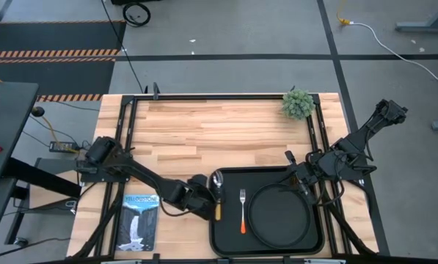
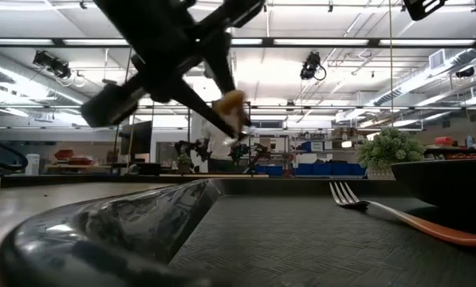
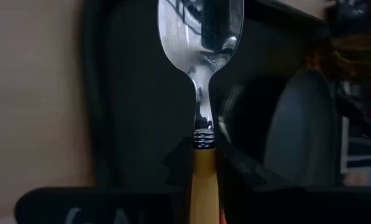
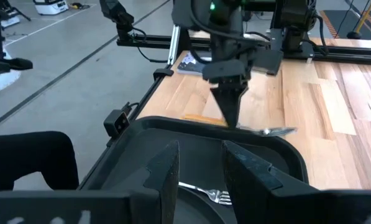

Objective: Pick and place plate/cup/fork/spoon on tray
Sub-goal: Put the yellow spoon on the black tray to the left side of the orange fork, then return to Home Position

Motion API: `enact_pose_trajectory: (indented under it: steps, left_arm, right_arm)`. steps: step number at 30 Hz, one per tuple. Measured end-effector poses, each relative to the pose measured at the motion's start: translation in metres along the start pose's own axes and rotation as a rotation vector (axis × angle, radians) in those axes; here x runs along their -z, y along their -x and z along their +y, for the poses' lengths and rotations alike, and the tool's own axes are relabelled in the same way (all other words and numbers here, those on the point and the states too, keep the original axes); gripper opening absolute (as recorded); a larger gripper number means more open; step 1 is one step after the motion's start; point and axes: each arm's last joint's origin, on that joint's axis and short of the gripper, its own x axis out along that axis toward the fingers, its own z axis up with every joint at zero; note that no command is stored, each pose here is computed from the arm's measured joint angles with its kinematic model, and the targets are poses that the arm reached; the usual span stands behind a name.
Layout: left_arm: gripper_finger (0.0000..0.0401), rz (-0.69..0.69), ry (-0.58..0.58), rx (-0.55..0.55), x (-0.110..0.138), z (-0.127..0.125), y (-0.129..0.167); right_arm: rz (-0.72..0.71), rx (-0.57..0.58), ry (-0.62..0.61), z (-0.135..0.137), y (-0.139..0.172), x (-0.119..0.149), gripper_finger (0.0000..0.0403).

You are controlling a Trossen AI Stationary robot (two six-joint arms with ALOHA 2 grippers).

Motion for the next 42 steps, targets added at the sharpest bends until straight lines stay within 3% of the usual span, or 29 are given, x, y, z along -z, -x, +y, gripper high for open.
enact_pose_trajectory:
  steps: [5, 9, 20, 29, 42]
  left_arm:
    - [0.0057, 0.019, 0.007, 0.026, 0.016, 0.001, -0.012]
    - [0.0057, 0.050, -0.012, 0.042, 0.029, -0.017, -0.019]
    - [0.0057, 0.059, -0.120, -0.137, 0.055, -0.044, -0.040]
    - [0.0059, 0.068, -0.098, -0.211, 0.063, -0.034, -0.056]
    - [0.0125, 0.066, -0.068, -0.206, 0.065, -0.031, -0.062]
  right_arm:
    - [0.003, 0.000, 0.000, 0.000, 0.000, 0.000, 0.0128]
    - [0.002, -0.001, 0.000, 0.000, 0.000, 0.000, 0.0128]
    - [-0.002, -0.001, -0.001, 0.000, 0.000, 0.000, 0.0128]
    - [-0.004, -0.002, 0.001, 0.000, 0.000, 0.000, 0.0128]
    - [-0.003, -0.005, -0.001, 0.000, 0.000, 0.000, 0.0128]
